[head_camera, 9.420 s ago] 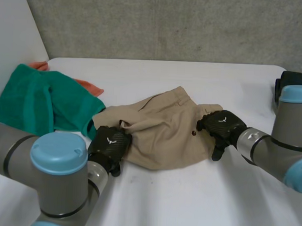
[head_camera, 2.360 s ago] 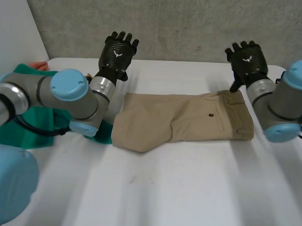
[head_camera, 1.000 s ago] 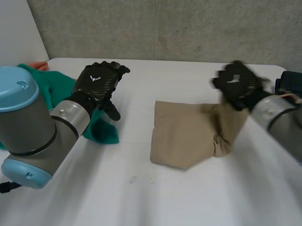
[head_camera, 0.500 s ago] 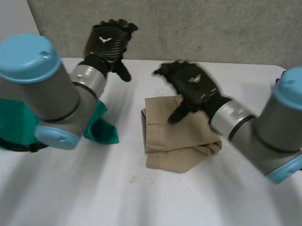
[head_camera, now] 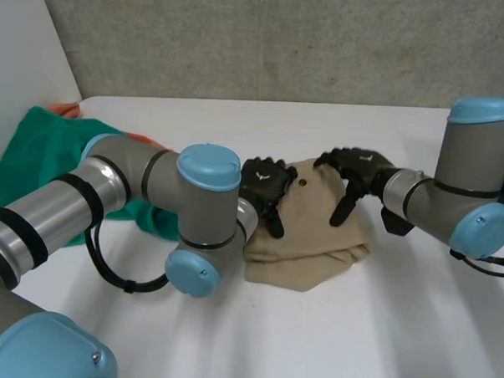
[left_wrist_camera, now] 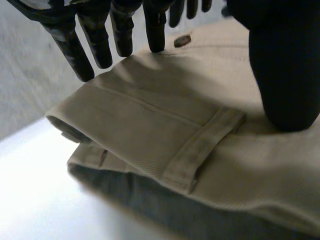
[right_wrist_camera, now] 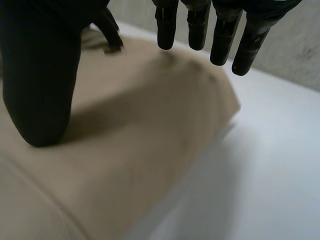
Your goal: Fold the laundry.
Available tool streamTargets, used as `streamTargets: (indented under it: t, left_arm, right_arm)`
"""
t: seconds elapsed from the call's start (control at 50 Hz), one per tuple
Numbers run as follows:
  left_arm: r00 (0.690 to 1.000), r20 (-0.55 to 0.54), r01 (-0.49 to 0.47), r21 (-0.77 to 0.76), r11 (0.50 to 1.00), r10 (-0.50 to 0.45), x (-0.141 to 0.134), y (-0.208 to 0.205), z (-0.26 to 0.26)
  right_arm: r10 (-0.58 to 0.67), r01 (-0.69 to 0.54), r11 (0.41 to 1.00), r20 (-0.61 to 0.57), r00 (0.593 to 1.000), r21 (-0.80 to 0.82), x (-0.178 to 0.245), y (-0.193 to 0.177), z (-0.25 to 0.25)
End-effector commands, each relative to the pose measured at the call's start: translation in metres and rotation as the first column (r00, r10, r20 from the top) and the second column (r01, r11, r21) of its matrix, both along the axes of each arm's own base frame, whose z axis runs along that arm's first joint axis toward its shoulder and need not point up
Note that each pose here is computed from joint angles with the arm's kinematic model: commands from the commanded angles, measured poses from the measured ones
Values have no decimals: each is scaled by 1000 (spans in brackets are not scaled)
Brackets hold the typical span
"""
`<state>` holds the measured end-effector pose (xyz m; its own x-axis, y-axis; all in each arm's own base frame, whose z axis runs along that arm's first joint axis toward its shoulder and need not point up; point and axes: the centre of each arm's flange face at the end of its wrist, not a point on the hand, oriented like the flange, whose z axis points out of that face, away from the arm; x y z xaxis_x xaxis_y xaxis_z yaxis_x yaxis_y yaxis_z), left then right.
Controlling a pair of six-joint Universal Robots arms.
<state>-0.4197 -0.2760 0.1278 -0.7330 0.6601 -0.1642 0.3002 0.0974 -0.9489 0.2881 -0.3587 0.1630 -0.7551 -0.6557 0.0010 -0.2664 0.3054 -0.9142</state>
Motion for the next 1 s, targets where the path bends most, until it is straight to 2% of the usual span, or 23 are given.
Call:
streamTargets:
  t: [0.02, 0.14, 0.24, 0.32, 0.4, 0.42, 0.48, 0.56, 0.6, 0.62, 0.72, 0.8, 1.0]
  left_arm:
    - [993, 111, -43, 40, 998, 39, 14, 5, -6]
    - [985, 174, -15, 5, 1000, 14, 15, 7, -8]
    - [987, 162, -2, -9, 1000, 3, 13, 10, 1]
    - [996, 91, 1, -73, 997, 6, 12, 12, 43]
    - [999, -35, -5, -175, 985, -1, 16, 13, 95]
    - [996, -84, 4, -213, 977, -22, 18, 17, 114]
    - [987, -139, 36, -263, 964, -75, 24, 25, 140]
    - [960, -156, 178, -301, 937, -233, 46, 38, 170]
    - [947, -141, 243, -279, 929, -290, 51, 44, 169]
    - [928, -127, 313, -242, 918, -350, 56, 52, 165]
    - [897, -118, 410, -146, 901, -427, 72, 61, 154]
    - [889, -115, 436, -84, 896, -444, 78, 69, 145]
    - [887, -116, 442, -73, 894, -448, 78, 74, 142]
  right_arm:
    - [48, -48, 999, -145, 988, 1, -1, 0, -30]
    - [57, -64, 997, -200, 978, -31, -2, -1, -34]
    - [63, -76, 996, -204, 977, -53, 0, 1, -26]
    - [38, -60, 989, -158, 987, -137, 0, 4, 8]
    - [1, -20, 966, -74, 997, -258, -7, 15, 41]
    - [-2, -17, 958, -68, 998, -285, -9, 18, 47]
    - [-10, -7, 934, -46, 999, -356, -16, 33, 62]
    - [15, -27, 922, -36, 999, -386, -19, 60, 67]
    - [24, -40, 928, -48, 999, -371, -23, 76, 59]
    - [36, -58, 934, -70, 997, -352, -25, 84, 49]
    - [134, -177, 937, -159, 978, -302, -27, 113, 10]
    - [183, -236, 923, -195, 964, -303, -26, 120, -22]
    - [183, -250, 884, -200, 963, -395, -9, 106, -62]
